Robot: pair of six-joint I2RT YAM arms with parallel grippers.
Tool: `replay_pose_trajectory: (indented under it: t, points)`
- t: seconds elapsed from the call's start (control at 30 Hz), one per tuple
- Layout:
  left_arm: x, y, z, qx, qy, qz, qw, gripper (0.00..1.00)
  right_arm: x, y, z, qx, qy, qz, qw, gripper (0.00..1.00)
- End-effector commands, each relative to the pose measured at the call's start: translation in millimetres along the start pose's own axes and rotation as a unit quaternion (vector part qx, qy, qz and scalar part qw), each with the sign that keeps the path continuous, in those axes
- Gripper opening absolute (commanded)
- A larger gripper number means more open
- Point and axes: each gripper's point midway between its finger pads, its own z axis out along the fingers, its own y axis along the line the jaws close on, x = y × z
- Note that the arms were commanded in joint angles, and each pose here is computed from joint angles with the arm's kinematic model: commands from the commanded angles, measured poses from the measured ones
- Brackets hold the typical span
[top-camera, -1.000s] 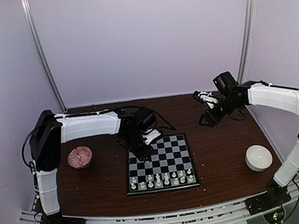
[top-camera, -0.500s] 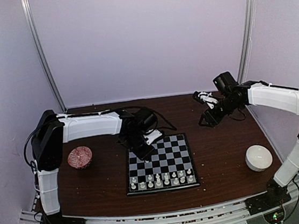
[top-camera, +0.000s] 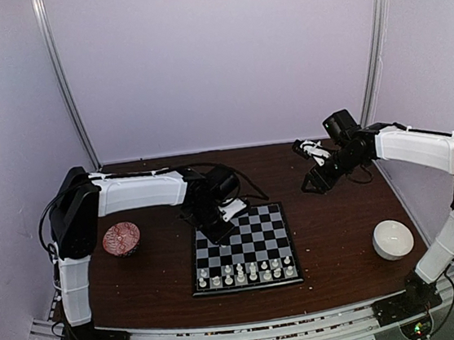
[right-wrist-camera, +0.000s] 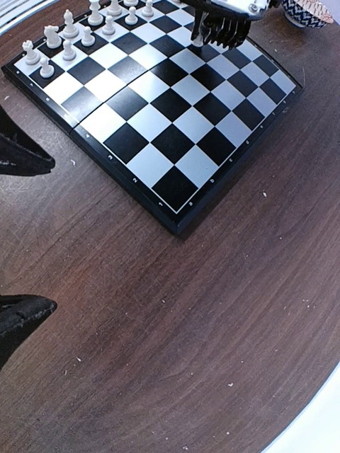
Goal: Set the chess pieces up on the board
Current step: Pick up the pawn from the chessboard, then place the pawn on b2.
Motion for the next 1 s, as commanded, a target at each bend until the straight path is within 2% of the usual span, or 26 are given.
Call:
replay_pose_trajectory:
  t: [0.0, 0.23, 0.43, 0.63, 0.97]
  points:
    - [-5.7, -1.3, -3.7, 0.004, -0.007, 0.009, 1.000, 0.05, -9.7, -2.2, -4.2, -0.001, -0.010, -0.007, 1.000, 0.58]
    - [-4.8, -4.2, -28.9, 0.007, -0.019, 0.011, 1.000, 0.02, -8.9, -1.9, -3.7, -0.001, -0.009, -0.007, 1.000, 0.58]
    - [12.4, -26.0, -49.2, 0.056, -0.024, 0.030, 0.998, 0.02, -9.6, -1.6, -3.6, -0.003, -0.009, -0.007, 1.000, 0.58]
    - [37.7, -32.8, -48.5, 0.072, 0.000, 0.036, 0.997, 0.01, -9.4, -1.2, -2.7, -0.005, -0.008, -0.007, 1.000, 0.58]
    - [51.5, -52.4, -41.4, 0.118, 0.019, 0.052, 0.991, 0.01, -9.7, 0.1, -2.8, -0.009, -0.009, -0.006, 1.000, 0.58]
